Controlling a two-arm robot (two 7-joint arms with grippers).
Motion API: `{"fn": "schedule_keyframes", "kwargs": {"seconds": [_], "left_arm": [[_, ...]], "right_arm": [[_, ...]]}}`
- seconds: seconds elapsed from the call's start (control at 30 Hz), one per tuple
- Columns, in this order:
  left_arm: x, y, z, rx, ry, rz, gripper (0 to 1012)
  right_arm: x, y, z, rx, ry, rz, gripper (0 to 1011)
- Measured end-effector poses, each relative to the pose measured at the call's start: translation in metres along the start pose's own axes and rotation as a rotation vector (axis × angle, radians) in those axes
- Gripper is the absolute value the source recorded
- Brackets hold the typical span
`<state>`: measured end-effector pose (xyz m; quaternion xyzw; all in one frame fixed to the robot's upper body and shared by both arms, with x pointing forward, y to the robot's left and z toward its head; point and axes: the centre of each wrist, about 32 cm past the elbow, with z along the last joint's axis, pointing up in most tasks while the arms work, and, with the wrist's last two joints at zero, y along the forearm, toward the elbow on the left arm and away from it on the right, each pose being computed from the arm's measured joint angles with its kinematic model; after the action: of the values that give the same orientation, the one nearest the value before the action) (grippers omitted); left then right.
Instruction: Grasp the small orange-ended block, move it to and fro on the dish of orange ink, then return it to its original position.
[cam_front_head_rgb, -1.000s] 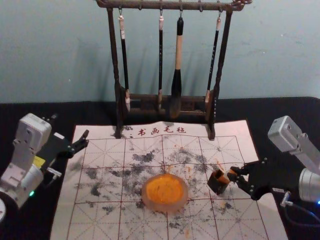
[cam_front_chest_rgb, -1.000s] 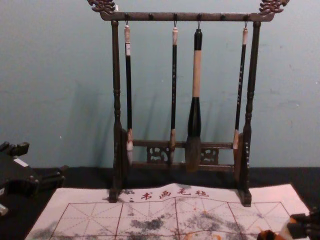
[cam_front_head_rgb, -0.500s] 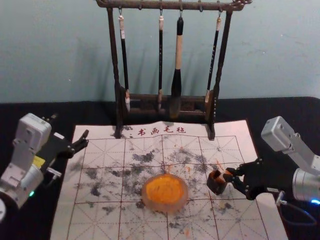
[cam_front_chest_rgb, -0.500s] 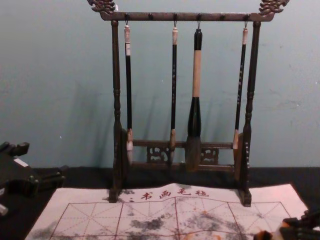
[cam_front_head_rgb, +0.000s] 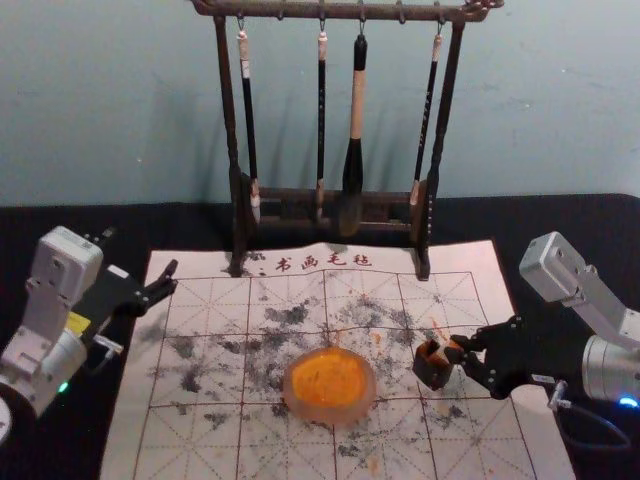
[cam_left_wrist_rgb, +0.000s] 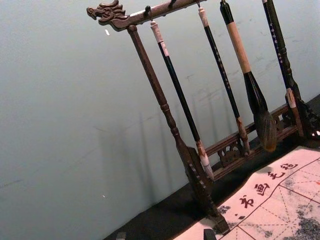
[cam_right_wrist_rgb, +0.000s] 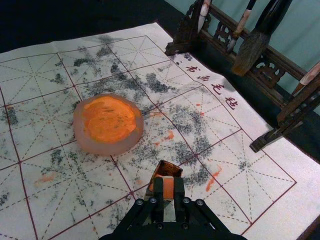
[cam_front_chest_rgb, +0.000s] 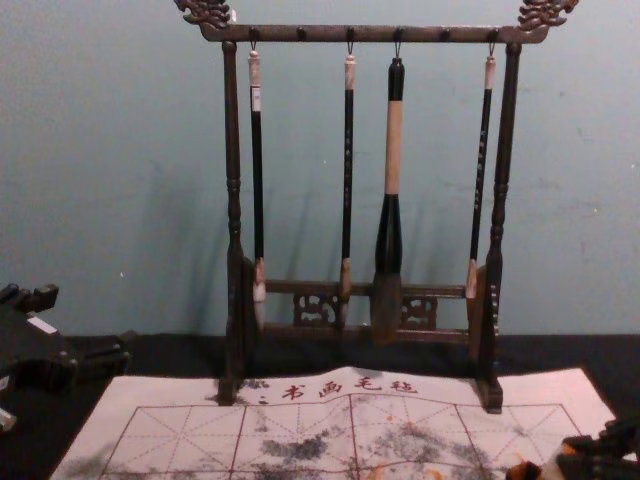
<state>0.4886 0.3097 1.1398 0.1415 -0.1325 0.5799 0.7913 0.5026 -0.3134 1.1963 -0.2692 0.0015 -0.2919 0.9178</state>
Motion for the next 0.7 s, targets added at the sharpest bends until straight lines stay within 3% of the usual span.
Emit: {"fn": "schedule_keyframes", "kwargs": {"seconds": [0.7], "left_arm": [[0.0,0.0,0.0,0.0,0.0,0.0,1001]], "right_arm": [[-0.0001,-0.0003,0.0,0.0,0.0,0.0,87]]}}
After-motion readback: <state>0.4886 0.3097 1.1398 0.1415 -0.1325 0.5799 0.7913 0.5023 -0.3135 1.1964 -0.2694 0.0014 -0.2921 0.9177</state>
